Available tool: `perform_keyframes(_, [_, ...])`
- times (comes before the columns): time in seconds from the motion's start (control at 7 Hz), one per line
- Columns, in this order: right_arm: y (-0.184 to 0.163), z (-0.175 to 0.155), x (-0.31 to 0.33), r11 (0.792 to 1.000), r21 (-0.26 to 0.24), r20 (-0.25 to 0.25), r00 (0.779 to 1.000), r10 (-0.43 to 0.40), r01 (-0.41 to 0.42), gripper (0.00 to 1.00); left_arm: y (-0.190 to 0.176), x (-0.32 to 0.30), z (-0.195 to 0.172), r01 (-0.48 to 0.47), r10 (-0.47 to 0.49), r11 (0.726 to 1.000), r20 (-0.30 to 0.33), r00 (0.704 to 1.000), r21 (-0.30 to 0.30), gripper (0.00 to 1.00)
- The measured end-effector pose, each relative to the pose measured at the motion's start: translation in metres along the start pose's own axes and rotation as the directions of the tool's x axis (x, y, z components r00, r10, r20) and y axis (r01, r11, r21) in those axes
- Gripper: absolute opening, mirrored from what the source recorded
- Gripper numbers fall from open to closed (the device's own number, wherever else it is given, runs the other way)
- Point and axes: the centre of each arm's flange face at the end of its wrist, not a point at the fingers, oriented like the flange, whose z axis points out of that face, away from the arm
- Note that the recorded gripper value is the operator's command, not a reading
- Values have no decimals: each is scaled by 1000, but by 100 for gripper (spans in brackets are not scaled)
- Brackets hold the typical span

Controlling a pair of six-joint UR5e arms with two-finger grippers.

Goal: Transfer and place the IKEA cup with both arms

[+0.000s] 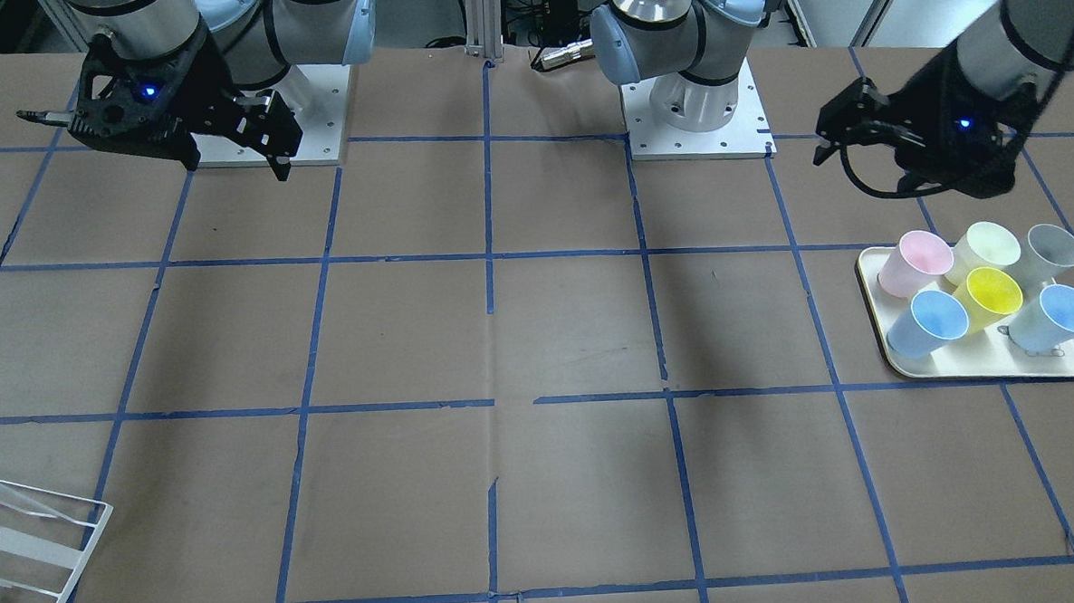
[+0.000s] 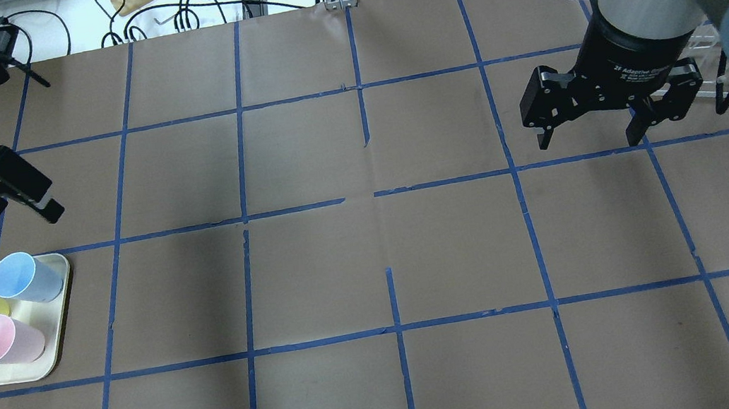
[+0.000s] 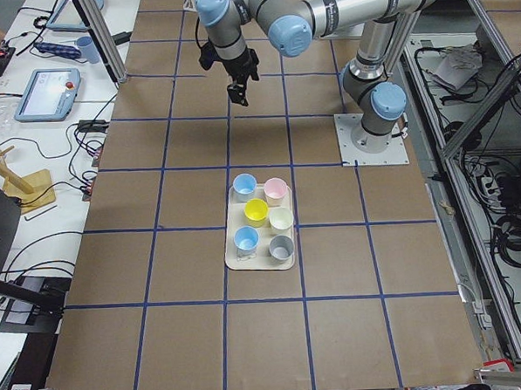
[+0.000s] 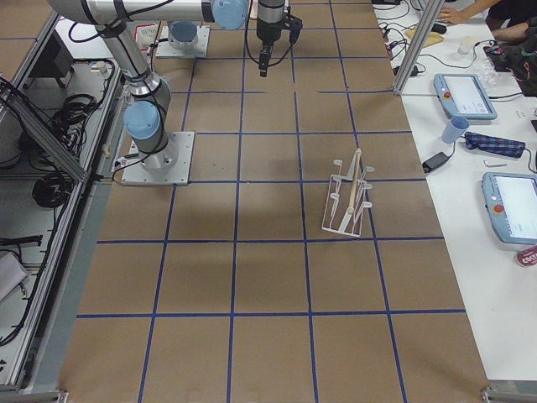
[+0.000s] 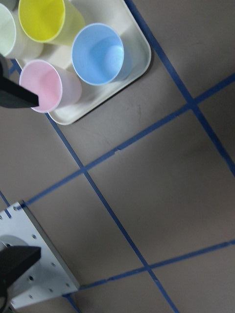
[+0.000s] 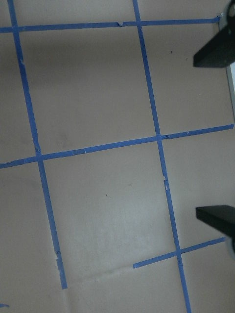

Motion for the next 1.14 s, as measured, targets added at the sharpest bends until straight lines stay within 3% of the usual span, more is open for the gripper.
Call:
perform_keyframes(0.29, [0, -2, 0, 1000, -1, 3, 1000, 1, -1, 100, -2, 67, 18, 43, -49, 996, 68, 996, 83, 100])
perform_keyframes(0.43, [1, -3, 0, 1000, 0, 4, 1000, 2, -2, 100, 1, 91, 30, 109, -118, 988, 76, 990, 111, 100])
perform_keyframes(0.86, [2, -5, 1, 1000, 3, 6, 1000, 2, -2, 100, -10, 133, 31, 314, -339, 918, 66, 939, 243, 100])
perform_keyframes(1.14, [2, -5, 1, 1000, 4, 6, 1000, 2, -2, 100, -21, 133, 22, 282, -321, 902, 72, 944, 327, 100])
